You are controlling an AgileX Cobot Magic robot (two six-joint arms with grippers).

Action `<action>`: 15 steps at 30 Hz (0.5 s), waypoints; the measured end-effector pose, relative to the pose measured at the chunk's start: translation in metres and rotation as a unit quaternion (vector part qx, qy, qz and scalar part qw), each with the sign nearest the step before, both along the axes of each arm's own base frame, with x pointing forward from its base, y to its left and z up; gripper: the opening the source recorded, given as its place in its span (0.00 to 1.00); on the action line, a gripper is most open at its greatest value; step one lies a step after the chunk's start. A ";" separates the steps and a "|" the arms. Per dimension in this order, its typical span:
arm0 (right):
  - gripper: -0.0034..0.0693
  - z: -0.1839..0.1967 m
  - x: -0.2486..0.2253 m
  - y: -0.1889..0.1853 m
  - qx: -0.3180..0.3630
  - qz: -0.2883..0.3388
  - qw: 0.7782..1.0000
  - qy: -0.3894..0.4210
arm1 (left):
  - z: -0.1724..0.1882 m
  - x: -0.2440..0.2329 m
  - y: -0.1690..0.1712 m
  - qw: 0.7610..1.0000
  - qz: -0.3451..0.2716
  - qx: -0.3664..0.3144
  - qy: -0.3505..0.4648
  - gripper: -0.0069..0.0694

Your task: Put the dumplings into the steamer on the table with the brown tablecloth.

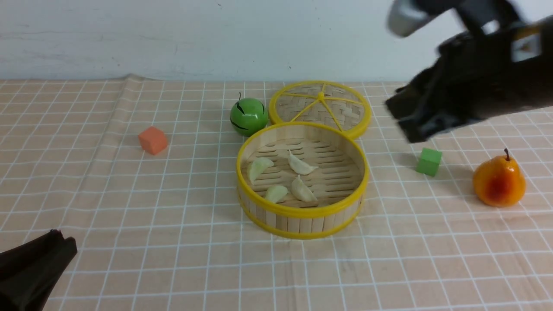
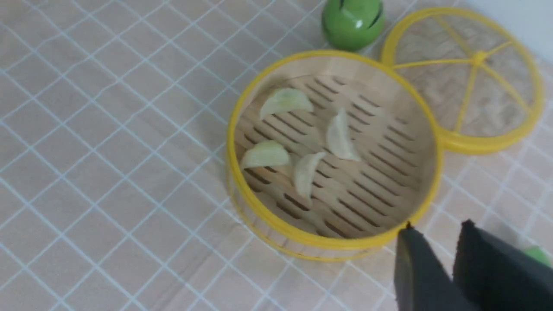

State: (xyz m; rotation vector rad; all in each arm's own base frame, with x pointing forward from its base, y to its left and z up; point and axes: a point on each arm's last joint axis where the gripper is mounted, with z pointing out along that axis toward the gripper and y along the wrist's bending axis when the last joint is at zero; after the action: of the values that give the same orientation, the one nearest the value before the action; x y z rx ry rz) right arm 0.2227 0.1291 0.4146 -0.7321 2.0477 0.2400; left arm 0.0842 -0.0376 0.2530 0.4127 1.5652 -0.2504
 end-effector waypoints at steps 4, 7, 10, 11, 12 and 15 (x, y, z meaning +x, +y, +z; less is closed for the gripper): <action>0.02 0.021 -0.054 -0.037 0.034 -0.033 0.997 -0.061 | 0.000 0.000 0.000 1.000 0.001 -0.011 0.005 0.23; 0.02 0.012 -0.095 -0.062 0.054 -0.042 0.992 -0.102 | 0.000 0.000 0.000 1.000 0.001 -0.012 0.005 0.23; 0.02 -0.013 -0.133 -0.084 0.063 -0.045 0.988 -0.133 | 0.000 0.000 0.000 1.000 0.001 -0.013 0.006 0.23; 0.02 -0.027 -0.142 -0.090 0.068 -0.042 0.986 -0.144 | 0.000 0.000 0.000 1.000 0.001 -0.013 0.006 0.23; 0.02 -0.039 -0.154 -0.097 0.073 -0.041 0.983 -0.161 | 0.000 0.000 0.000 1.000 0.001 -0.013 0.006 0.23; 0.02 -0.071 -0.177 -0.111 0.092 -0.044 0.971 -0.214 | 0.000 0.000 0.000 1.000 0.001 -0.013 0.006 0.24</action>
State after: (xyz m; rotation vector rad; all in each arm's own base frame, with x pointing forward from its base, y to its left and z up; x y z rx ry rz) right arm 0.0453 0.0185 0.3432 -0.5239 1.6168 0.1985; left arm 0.0842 -0.0375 0.2530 0.3900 1.5721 -0.2728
